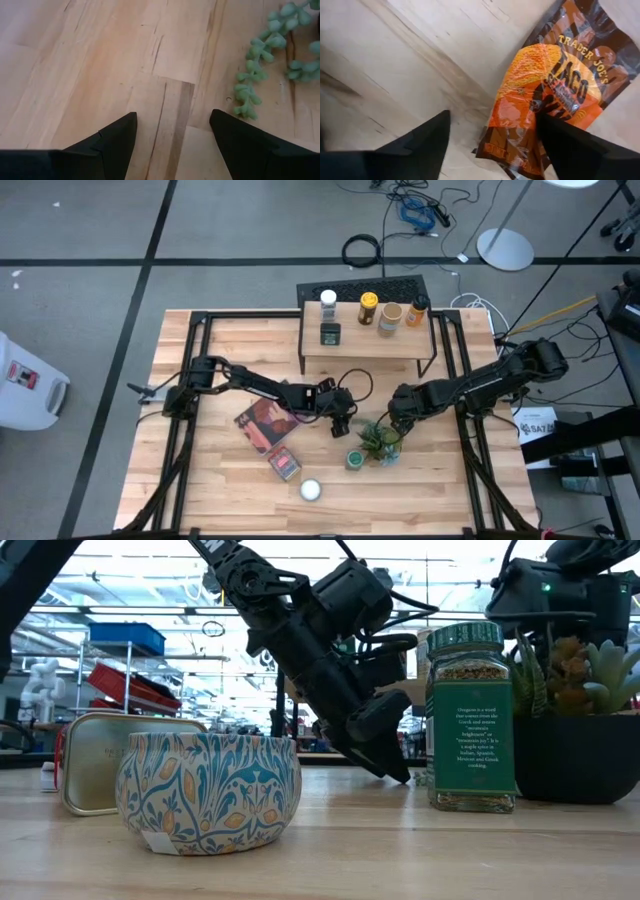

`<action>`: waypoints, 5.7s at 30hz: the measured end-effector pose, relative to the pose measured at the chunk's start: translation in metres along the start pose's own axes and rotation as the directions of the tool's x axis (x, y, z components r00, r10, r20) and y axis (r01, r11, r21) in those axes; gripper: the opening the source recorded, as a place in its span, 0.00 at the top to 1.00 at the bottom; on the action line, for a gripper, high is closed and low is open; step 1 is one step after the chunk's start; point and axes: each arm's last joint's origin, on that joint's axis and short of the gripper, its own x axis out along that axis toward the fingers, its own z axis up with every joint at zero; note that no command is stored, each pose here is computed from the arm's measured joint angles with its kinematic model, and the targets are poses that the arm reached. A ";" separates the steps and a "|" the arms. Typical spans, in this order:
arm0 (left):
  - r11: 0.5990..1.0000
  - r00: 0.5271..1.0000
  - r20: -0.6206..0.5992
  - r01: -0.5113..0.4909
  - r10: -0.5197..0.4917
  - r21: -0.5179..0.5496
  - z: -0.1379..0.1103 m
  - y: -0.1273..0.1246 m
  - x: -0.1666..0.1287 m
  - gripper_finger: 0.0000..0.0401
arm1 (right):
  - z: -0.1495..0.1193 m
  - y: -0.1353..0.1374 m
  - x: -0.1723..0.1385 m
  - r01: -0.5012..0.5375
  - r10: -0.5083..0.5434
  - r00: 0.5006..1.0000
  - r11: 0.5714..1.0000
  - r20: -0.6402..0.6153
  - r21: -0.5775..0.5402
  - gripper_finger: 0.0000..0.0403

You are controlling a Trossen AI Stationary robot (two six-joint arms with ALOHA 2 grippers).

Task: Shelf spices
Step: Put the orange seasoning bag on the shelf

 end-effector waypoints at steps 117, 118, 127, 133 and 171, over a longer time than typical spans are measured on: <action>1.000 0.995 0.098 0.002 0.000 -0.024 0.009 -0.003 -0.001 0.33 | -0.013 -0.035 -0.037 0.423 -0.393 0.136 0.853 0.909 0.305 0.79; 1.000 0.995 0.097 0.003 0.000 -0.024 0.009 -0.003 -0.001 0.33 | -0.013 -0.034 -0.037 0.421 -0.392 0.136 0.854 0.910 0.306 0.78; 1.000 0.995 0.097 0.003 0.000 -0.024 0.009 -0.003 -0.001 0.33 | -0.013 -0.034 -0.037 0.412 -0.392 0.138 0.858 0.910 0.307 0.64; 1.000 0.995 0.096 0.003 -0.001 -0.024 0.009 -0.003 -0.001 0.33 | -0.015 -0.030 -0.038 0.406 -0.368 0.144 0.868 0.919 0.284 0.61; 1.000 0.995 0.098 0.001 -0.001 0.002 0.015 -0.002 -0.013 0.33 | 0.011 -0.039 -0.223 0.104 0.089 0.647 0.973 0.758 -0.204 0.68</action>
